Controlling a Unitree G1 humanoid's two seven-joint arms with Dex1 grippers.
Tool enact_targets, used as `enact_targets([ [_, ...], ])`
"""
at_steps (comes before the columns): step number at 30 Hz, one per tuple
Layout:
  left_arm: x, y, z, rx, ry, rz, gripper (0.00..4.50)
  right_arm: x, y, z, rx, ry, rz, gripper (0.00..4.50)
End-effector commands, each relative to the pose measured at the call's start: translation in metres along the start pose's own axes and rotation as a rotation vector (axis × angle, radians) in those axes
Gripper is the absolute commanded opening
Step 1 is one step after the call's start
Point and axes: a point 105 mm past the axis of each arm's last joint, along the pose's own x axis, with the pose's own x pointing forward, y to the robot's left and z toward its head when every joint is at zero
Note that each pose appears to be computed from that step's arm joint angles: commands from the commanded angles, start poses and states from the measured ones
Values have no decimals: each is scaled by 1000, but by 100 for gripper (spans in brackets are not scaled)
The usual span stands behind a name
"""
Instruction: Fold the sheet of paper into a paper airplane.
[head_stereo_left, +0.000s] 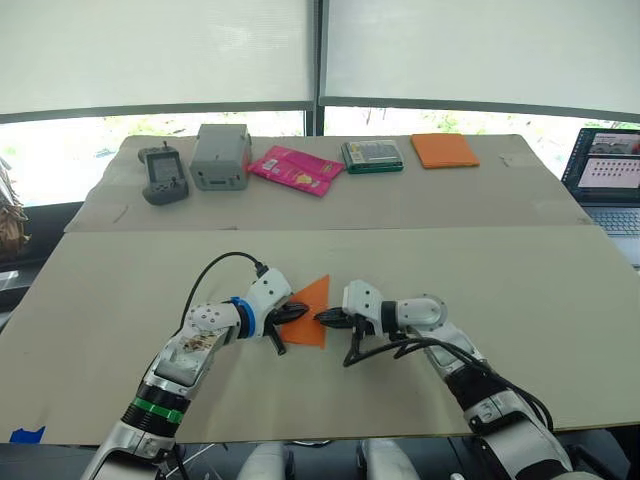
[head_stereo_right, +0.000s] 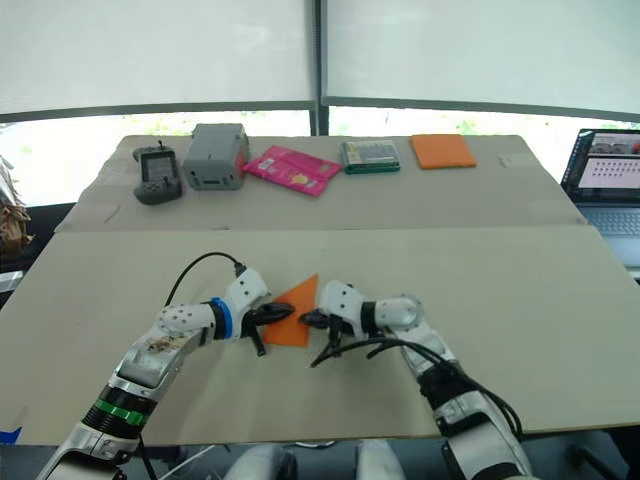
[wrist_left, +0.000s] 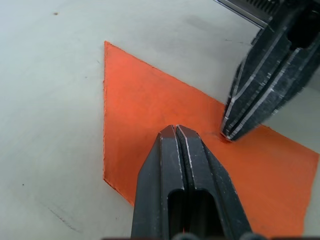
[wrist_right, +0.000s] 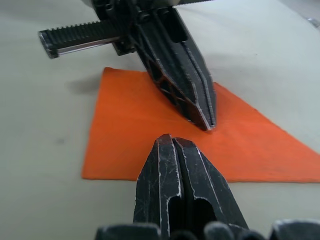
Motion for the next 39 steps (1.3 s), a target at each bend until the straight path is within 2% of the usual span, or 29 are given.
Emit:
enact_targets([
  [1, 0, -10, -31, -61, 111, -40, 4, -3, 30, -8, 65, 46, 111, 0],
  [7, -2, -12, -33, -69, 113, -44, 4, -16, 46, -9, 126, 57, 143, 0],
  [16, -4, -8, -27, -111, 78, -23, 4, -39, -7, 68, 204, -208, -39, 0],
  [22, 0, 8, -18, -96, 75, 20, 4, -13, -9, 38, 117, 12, -57, 0],
  [27, 5, 10, -13, -43, 82, -14, 4, 3, -12, 6, 100, 121, -121, 0],
  [31, 12, 18, -9, -38, 76, -20, 4, 7, -8, -11, 105, 140, -119, 0],
  [39, 43, 50, 17, 2, 26, -8, 4, 8, -6, -19, 129, 154, -112, 0],
])
